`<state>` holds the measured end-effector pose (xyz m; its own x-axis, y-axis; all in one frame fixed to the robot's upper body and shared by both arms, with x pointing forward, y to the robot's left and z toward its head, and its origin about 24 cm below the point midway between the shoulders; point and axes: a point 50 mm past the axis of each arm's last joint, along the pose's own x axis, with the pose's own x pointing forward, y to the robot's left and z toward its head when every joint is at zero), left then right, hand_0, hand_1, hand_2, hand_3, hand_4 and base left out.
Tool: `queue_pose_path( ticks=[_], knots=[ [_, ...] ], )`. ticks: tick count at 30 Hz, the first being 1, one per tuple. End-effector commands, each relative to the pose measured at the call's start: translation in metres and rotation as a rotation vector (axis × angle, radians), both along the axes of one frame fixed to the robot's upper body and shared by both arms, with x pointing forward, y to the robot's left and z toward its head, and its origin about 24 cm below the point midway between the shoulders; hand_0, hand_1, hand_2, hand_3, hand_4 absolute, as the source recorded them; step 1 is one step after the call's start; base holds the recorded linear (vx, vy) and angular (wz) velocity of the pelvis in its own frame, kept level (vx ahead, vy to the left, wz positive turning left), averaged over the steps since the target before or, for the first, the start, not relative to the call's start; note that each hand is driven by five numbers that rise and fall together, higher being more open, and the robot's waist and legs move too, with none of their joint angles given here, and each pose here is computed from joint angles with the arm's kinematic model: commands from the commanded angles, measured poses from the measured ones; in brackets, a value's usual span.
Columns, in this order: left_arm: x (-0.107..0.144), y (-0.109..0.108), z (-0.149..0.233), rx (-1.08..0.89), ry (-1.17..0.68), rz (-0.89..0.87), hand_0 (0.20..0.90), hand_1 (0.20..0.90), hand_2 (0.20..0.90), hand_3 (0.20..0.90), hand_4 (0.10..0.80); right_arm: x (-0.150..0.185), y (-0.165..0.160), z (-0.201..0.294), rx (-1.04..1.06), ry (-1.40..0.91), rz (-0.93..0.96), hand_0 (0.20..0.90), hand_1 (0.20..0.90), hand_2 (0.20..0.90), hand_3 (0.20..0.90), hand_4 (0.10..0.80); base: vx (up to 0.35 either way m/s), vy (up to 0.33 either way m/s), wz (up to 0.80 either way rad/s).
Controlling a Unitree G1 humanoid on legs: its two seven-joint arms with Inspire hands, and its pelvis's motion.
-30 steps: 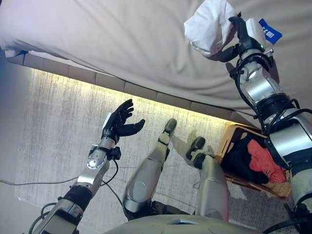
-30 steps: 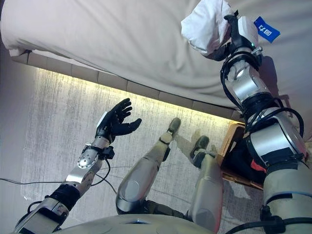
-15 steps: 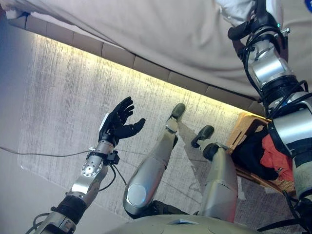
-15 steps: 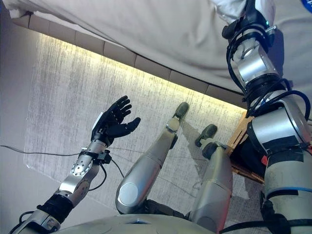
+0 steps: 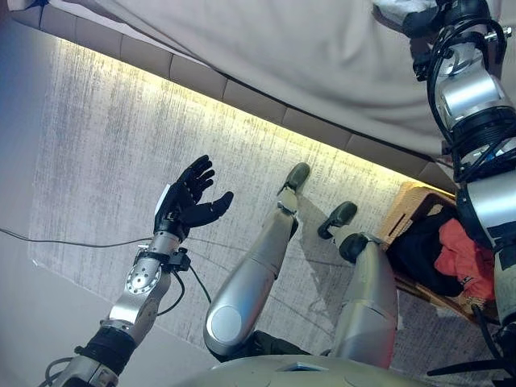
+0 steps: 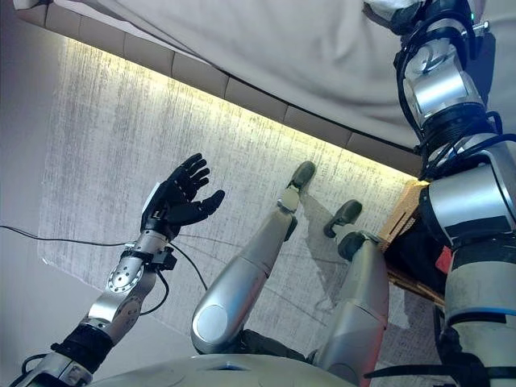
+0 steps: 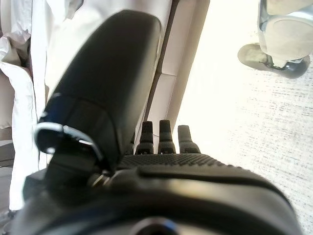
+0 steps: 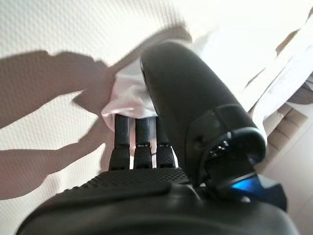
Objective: Pick up the clothes from the bed and place them into the basket
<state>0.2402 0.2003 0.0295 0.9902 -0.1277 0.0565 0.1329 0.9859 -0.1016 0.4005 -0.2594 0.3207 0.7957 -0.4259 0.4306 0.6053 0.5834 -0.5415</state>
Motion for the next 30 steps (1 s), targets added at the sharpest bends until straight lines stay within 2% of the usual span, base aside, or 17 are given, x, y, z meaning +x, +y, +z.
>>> queue_pose_path(
  ticks=[1, 11, 17, 30],
  knots=[
    [-0.013, 0.014, 0.019, -0.015, -0.123, 0.005, 0.900, 0.900, 0.900, 0.900, 0.800, -0.016, -0.002, 0.047, -0.079, -0.182, 0.027, 0.300, 0.300, 0.300, 0.200, 0.100, 0.000, 0.000, 0.00],
    [-0.012, 0.022, 0.017, -0.015, -0.123, 0.008, 0.900, 0.900, 0.900, 0.900, 0.800, -0.020, -0.020, 0.046, -0.031, -0.196, 0.000, 0.300, 0.300, 0.300, 0.200, 0.100, -0.003, 0.004, -0.02],
    [-0.002, 0.023, 0.018, 0.031, -0.123, 0.013, 0.900, 0.900, 0.900, 0.900, 0.800, -0.026, -0.032, 0.043, -0.029, -0.197, 0.041, 0.300, 0.300, 0.300, 0.200, 0.100, 0.004, 0.014, -0.17],
    [0.003, 0.026, -0.016, 0.174, 0.111, 0.115, 0.900, 0.900, 0.900, 0.900, 0.800, -0.036, -0.069, -0.011, -0.063, 0.012, 0.102, 0.300, 0.300, 0.300, 0.200, 0.100, 0.073, 0.018, -0.34]
  ],
)
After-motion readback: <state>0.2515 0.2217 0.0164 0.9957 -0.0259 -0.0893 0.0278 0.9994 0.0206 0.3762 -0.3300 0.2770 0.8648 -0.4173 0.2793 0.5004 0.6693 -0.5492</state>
